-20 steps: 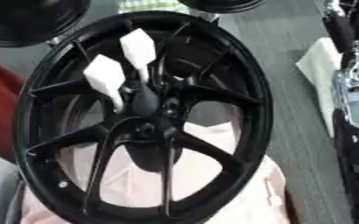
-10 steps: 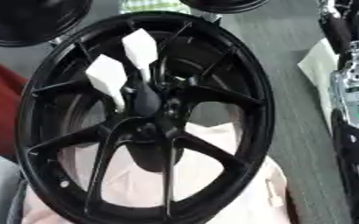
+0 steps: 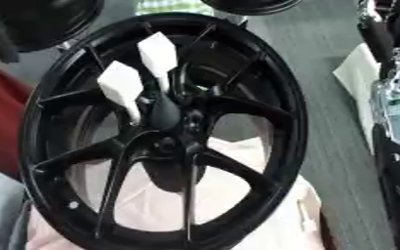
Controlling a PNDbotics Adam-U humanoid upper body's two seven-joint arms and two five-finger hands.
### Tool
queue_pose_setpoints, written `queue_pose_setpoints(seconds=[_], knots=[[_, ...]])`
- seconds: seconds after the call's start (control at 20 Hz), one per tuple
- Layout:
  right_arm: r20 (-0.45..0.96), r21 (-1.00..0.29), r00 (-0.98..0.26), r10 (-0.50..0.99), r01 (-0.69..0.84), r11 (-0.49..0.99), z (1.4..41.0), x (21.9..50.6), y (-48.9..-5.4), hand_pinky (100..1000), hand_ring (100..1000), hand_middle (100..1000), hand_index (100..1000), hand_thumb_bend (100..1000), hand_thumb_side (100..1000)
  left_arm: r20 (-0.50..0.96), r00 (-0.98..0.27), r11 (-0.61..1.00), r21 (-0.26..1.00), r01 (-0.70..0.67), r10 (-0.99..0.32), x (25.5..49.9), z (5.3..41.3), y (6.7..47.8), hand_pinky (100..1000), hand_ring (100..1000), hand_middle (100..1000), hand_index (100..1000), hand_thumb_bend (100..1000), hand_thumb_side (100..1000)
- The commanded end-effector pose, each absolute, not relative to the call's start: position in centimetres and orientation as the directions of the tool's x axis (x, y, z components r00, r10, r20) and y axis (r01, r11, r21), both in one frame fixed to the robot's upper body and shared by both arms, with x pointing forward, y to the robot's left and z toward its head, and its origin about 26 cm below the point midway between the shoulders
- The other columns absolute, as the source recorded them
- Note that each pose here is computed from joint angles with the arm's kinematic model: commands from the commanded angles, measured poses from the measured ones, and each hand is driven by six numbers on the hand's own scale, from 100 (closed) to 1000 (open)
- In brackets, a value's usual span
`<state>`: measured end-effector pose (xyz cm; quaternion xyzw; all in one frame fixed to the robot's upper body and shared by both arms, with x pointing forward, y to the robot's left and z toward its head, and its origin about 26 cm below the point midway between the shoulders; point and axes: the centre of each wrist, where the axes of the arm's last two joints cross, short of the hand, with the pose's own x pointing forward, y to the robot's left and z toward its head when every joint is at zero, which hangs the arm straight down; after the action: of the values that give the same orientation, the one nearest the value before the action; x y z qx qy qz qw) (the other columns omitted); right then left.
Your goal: Pull the pin out of the wheel hub.
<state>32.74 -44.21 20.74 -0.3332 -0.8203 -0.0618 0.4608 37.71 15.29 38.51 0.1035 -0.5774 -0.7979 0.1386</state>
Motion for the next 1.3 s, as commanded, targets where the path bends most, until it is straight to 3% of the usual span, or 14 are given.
queue_pose_setpoints(seconds=[0.05, 0.25, 0.45, 0.65, 0.8, 1.0, 1.3], knots=[[0.775, -0.215, -0.374, 0.509, 0.601, 0.770, 21.9, 32.8, -44.1, 860, 740, 679, 736, 100, 564, -0.026, -0.937, -0.296, 0.952, 0.083, -0.348, 38.0, 39.4, 14.6, 722, 710, 642, 801, 100, 634], [0.780, -0.215, -0.377, 0.500, 0.589, 0.779, 21.8, 33.0, -43.9, 861, 740, 679, 736, 100, 568, -0.004, -0.936, -0.300, 0.948, 0.109, -0.353, 39.0, 38.7, 13.7, 726, 723, 657, 829, 126, 677], [0.784, -0.215, -0.378, 0.492, 0.578, 0.787, 21.6, 33.2, -43.7, 861, 739, 678, 735, 100, 571, 0.007, -0.945, -0.310, 0.944, 0.115, -0.327, 39.6, 38.0, 13.2, 746, 751, 689, 851, 293, 672], [0.786, -0.225, -0.378, 0.490, 0.563, 0.795, 21.5, 33.4, -43.4, 862, 739, 678, 735, 100, 572, -0.002, -0.951, -0.300, 0.949, 0.096, -0.309, 40.1, 38.4, 13.3, 762, 764, 694, 843, 420, 560], [0.785, -0.227, -0.381, 0.488, 0.557, 0.799, 21.6, 33.5, -43.3, 862, 739, 678, 735, 100, 572, -0.020, -0.953, -0.298, 0.952, 0.074, -0.301, 40.5, 38.7, 13.4, 774, 775, 694, 842, 475, 411], [0.786, -0.232, -0.381, 0.487, 0.549, 0.803, 21.5, 33.6, -43.1, 863, 739, 678, 735, 100, 574, -0.036, -0.954, -0.285, 0.957, 0.053, -0.296, 40.7, 39.2, 13.4, 776, 776, 693, 843, 453, 316], [0.786, -0.236, -0.384, 0.485, 0.540, 0.808, 21.5, 33.8, -42.9, 864, 739, 677, 735, 100, 577, -0.009, -0.956, -0.242, 0.968, 0.065, -0.293, 40.8, 39.6, 12.5, 758, 760, 683, 837, 361, 277]])
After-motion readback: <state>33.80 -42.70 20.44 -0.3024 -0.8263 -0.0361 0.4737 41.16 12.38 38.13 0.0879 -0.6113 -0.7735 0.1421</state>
